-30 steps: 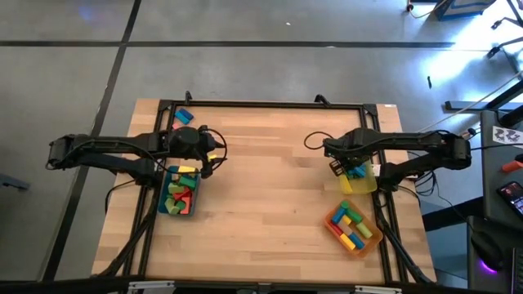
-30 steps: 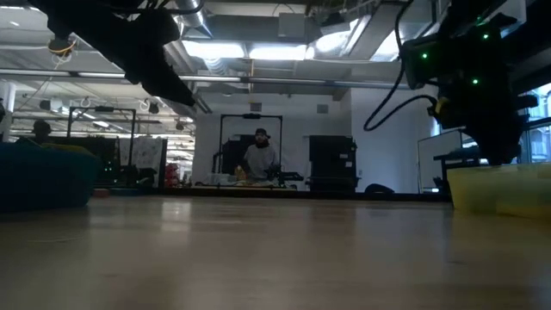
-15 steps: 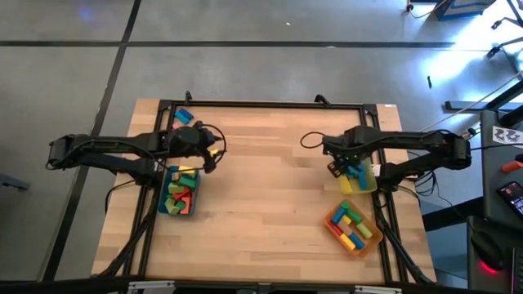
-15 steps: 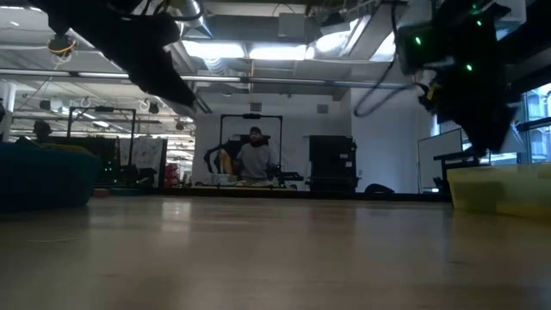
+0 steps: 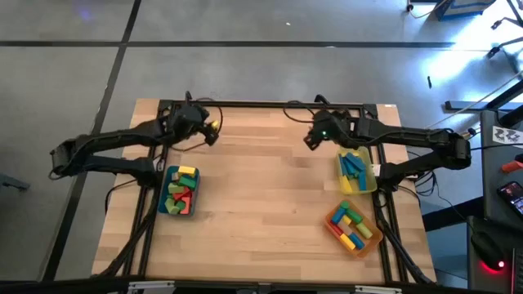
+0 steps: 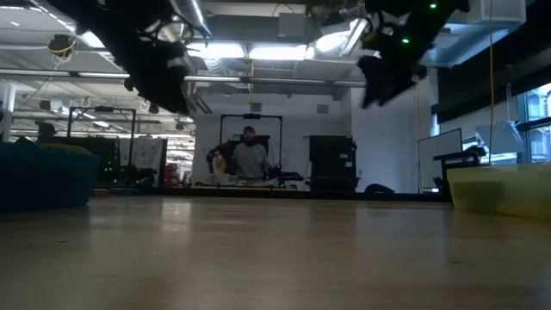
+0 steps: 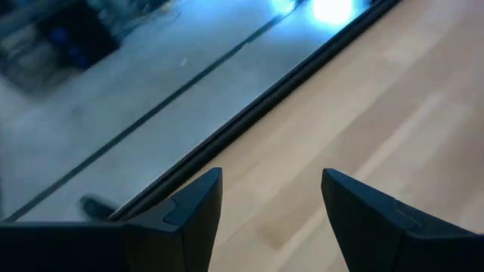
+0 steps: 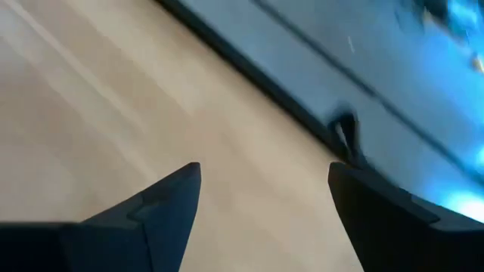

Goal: Sort blocks by size
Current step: Put the dark blue rectangular block into the yellow bin

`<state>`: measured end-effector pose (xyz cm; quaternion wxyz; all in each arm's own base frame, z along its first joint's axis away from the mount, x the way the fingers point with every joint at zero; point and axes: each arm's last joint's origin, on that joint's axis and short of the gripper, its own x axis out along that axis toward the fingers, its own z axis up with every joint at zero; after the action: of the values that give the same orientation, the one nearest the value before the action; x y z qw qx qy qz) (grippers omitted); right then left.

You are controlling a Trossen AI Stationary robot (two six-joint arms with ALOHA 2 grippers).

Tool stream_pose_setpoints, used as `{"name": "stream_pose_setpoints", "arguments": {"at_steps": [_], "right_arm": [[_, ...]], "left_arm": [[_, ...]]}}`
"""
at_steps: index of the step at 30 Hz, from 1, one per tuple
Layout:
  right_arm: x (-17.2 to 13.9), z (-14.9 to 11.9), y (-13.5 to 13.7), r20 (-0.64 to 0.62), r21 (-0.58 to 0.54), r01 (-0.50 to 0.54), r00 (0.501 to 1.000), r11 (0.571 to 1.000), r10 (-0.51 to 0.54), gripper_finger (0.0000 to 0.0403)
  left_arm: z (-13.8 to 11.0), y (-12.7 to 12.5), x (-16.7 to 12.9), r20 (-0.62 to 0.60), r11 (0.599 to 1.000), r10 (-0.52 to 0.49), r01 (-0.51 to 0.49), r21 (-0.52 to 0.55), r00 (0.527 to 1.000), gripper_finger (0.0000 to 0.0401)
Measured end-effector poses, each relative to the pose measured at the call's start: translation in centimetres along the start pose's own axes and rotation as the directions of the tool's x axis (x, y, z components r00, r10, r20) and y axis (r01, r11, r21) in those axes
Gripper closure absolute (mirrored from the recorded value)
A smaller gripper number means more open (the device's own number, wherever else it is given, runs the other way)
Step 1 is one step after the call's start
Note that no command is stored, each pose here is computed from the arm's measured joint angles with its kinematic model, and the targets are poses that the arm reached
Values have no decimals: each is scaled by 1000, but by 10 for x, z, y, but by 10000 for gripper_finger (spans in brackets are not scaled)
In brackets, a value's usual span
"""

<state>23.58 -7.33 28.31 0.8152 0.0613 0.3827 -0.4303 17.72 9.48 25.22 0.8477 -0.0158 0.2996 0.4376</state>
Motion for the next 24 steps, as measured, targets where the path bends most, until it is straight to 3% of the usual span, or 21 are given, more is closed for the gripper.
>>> {"name": "stream_pose_setpoints", "arguments": {"at_steps": [6, 12, 16, 18, 21, 24], "right_arm": [[6, 21, 13, 294, -77, -103, 948, 992, 122, 109], [7, 29, 22, 499, -163, -215, 824, 963, 268, 109], [-2, 41, 23, 619, -261, -231, 704, 937, 347, 109], [-8, 46, 24, 666, -332, -258, 617, 907, 419, 109], [-16, 52, 26, 698, -433, -308, 480, 847, 531, 109], [-21, 53, 27, 693, -507, -330, 394, 796, 604, 109]], "left_arm": [[15, 16, 23, -174, 992, 124, -119, 41, 977, 195], [25, 22, 54, -312, 979, 199, -174, 108, 929, 242], [25, 24, 78, -377, 968, 230, -172, 183, 897, 291], [25, 27, 89, -413, 960, 257, -184, 210, 874, 319], [21, 33, 104, -487, 947, 304, -203, 250, 819, 361], [17, 40, 115, -569, 935, 345, -225, 273, 747, 393]]}}
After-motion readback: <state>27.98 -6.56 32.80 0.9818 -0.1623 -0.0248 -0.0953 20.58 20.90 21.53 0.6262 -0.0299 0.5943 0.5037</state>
